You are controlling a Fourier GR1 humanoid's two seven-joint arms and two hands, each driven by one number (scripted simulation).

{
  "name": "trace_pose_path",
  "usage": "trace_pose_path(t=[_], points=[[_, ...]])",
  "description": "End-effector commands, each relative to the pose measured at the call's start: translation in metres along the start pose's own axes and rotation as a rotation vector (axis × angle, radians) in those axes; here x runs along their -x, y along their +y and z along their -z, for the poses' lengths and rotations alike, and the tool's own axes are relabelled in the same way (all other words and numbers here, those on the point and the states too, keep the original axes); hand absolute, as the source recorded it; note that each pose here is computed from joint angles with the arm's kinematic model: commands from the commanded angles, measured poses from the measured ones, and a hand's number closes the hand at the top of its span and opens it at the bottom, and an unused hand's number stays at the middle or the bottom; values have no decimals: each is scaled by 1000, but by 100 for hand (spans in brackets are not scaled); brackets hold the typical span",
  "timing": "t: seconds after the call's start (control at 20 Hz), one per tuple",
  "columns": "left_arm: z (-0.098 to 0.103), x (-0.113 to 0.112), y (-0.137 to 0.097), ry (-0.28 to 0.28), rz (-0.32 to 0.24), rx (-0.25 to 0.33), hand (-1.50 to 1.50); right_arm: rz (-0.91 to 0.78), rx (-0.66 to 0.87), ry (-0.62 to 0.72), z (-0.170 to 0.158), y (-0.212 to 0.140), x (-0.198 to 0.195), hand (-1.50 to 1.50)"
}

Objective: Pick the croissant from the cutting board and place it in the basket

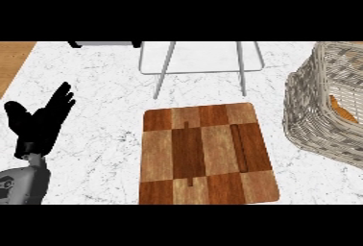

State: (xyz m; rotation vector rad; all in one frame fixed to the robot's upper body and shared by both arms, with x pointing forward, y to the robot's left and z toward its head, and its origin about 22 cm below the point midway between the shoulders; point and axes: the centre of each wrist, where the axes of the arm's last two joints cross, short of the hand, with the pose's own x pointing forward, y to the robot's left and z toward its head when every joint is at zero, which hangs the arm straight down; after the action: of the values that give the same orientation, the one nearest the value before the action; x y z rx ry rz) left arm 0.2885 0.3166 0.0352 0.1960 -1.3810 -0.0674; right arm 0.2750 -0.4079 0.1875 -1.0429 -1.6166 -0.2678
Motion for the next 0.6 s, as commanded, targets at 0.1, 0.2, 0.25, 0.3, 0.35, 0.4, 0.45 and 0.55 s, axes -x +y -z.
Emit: trace_pose_path(t=[0.1, 0.2, 0.25, 0.3, 0.35, 0.4, 0.45, 0.55], points=[[-2, 5, 8, 13, -2, -24, 0, 201, 111, 85, 14, -81, 15, -150], [2, -3, 8, 8, 6, -22, 0, 193, 100, 82, 18, -120, 32, -150], [0, -4, 10, -4, -12, -10, 0, 180, 99, 102, 5, -131, 48, -150], [15, -16, -4, -4, -8, -20, 0, 213, 83, 122, 21, -133, 50, -150], [-4, 4, 10, -4, -9, -22, 0, 206, 44, 111, 17, -162, 57, -150], [-9, 3, 21, 2, -4, -12, 0, 192, 34, 125, 9, -174, 60, -150], [7, -13, 10, 5, -12, -7, 0, 161, 9, 110, 8, -191, 64, -150], [-11, -3, 9, 6, 0, -8, 0, 138, -45, 130, 1, -215, 80, -150]])
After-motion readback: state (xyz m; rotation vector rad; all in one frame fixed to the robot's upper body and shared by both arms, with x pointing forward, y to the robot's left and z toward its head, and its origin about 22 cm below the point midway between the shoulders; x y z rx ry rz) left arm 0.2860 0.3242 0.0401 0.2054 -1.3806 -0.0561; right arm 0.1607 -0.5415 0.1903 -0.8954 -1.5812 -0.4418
